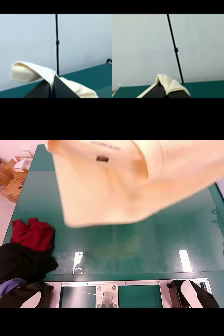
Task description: Fold the shirts.
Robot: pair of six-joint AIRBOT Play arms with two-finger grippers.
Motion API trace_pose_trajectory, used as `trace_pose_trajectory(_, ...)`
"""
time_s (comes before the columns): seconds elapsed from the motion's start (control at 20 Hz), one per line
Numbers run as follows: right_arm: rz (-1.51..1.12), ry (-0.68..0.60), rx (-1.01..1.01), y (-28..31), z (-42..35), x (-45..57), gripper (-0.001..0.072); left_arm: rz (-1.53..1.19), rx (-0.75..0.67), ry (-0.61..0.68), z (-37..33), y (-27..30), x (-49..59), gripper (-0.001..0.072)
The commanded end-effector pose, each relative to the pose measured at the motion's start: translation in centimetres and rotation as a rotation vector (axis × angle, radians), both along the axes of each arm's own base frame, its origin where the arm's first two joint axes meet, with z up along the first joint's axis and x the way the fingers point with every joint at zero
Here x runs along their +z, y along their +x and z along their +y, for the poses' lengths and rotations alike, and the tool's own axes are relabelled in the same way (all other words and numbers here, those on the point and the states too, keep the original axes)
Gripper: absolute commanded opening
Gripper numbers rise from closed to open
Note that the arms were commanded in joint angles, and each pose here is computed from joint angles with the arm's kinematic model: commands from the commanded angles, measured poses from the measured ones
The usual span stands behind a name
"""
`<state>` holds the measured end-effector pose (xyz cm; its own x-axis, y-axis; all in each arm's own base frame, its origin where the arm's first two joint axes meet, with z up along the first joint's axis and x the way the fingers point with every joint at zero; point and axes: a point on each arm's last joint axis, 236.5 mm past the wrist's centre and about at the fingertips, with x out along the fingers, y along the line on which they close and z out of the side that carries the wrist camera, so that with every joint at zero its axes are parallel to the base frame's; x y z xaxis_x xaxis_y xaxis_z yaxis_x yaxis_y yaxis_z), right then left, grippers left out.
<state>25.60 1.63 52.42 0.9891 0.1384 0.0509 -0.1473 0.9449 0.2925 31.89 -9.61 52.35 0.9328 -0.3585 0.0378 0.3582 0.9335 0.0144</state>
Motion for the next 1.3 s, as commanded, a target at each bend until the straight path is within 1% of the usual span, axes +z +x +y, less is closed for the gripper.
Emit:
trace_pose_trajectory(0.0, 0.186, 0.109, 0.052, 3.0, -1.2, -6.5, 0.0013, 0.154, 0.032, 0.029, 0.1, 5.6, -7.0, 0.0027)
trace_pose_trajectory(0.1, 0.352, 0.197, 0.112, 6.1, -1.9, -14.2, 0.0013, 0.273, 0.026, 0.062, -0.7, 11.6, -14.1, 0.0027)
trace_pose_trajectory(0.15, 0.444, 0.246, 0.144, 7.7, -1.8, -19.1, 0.0013, 0.327, -0.001, 0.044, -1.6, 14.3, -17.5, 0.0027)
trace_pose_trajectory(0.25, 0.604, 0.35, 0.156, 10.3, -1.6, -29.5, 0.0013, 0.465, -0.113, -0.046, -5.2, 19.0, -24.9, 0.0027)
trace_pose_trajectory(0.35, 0.754, 0.438, 0.1, 11.3, -2.2, -40.1, 0.0013, 0.58, -0.232, -0.119, -9.7, 22.3, -32.1, 0.0027)
trace_pose_trajectory(0.4, 0.829, 0.481, 0.06, 11.4, -2.7, -45.0, 0.0013, 0.619, -0.273, -0.126, -12.0, 23.5, -35.7, 0.0027)
trace_pose_trajectory(0.5, 0.97, 0.547, 0.005, 10.8, -3.3, -52.5, 0.0013, 0.694, -0.304, -0.123, -16.1, 24.8, -42.7, 0.0027)
trace_pose_trajectory(0.6, 1.081, 0.589, -0.002, 10.4, -3.3, -56.9, 0.0013, 0.775, -0.325, -0.1, -19.3, 24.5, -48.6, 0.0027)
trace_pose_trajectory(0.65, 1.113, 0.587, 0.004, 10.5, -3.3, -58.1, 0.0013, 0.806, -0.339, -0.09, -20.2, 23.9, -50.2, 0.0028)
trace_pose_trajectory(0.7, 1.126, 0.581, 0.011, 10.8, -3.5, -58.7, 0.0013, 0.831, -0.351, -0.09, -20.4, 23.5, -50.7, 0.0065)
trace_pose_trajectory(0.75, 1.121, 0.573, 0.014, 11.3, -3.7, -58.7, 0.0013, 0.842, -0.365, -0.093, -20.2, 23.2, -50.0, 0.0381)
trace_pose_trajectory(0.8, 1.107, 0.567, 0.015, 11.8, -4.1, -58.1, 0.0015, 0.88, -0.375, -0.119, -19.3, 22.9, -48.8, 0.0636)
trace_pose_trajectory(0.85, 1.092, 0.561, 0.023, 12.3, -4.5, -57.2, 0.0077, 0.926, -0.39, -0.136, -17.9, 22.2, -47.2, 0.0644)
trace_pose_trajectory(0.9, 1.085, 0.541, 0.031, 12.6, -5.2, -56.2, 0.016, 0.991, -0.403, -0.146, -15.9, 21.2, -45.5, 0.0644)
trace_pose_trajectory(0.95, 1.082, 0.517, 0.037, 12.8, -5.9, -55.4, 0.0173, 1.059, -0.4, -0.151, -13.7, 19.9, -43.9, 0.0644)
trace_pose_trajectory(1.0, 1.082, 0.489, 0.037, 12.9, -6.7, -54.6, 0.02, 1.15, -0.368, -0.16, -10.9, 18.4, -43.0, 0.0644)
trace_pose_trajectory(1.05, 1.077, 0.469, 0.031, 13.0, -7.6, -54.0, 0.0312, 1.236, -0.323, -0.162, -8.2, 16.8, -42.6, 0.0644)
trace_pose_trajectory(1.1, 1.07, 0.458, 0.025, 13.1, -8.3, -53.4, 0.0383, 1.319, -0.276, -0.156, -6.0, 15.1, -42.7, 0.0644)
trace_pose_trajectory(1.25, 1.067, 0.446, 0.016, 13.0, -9.2, -52.9, 0.0404, 1.552, -0.151, -0.085, -2.2, 9.7, -44.6, 0.0644)
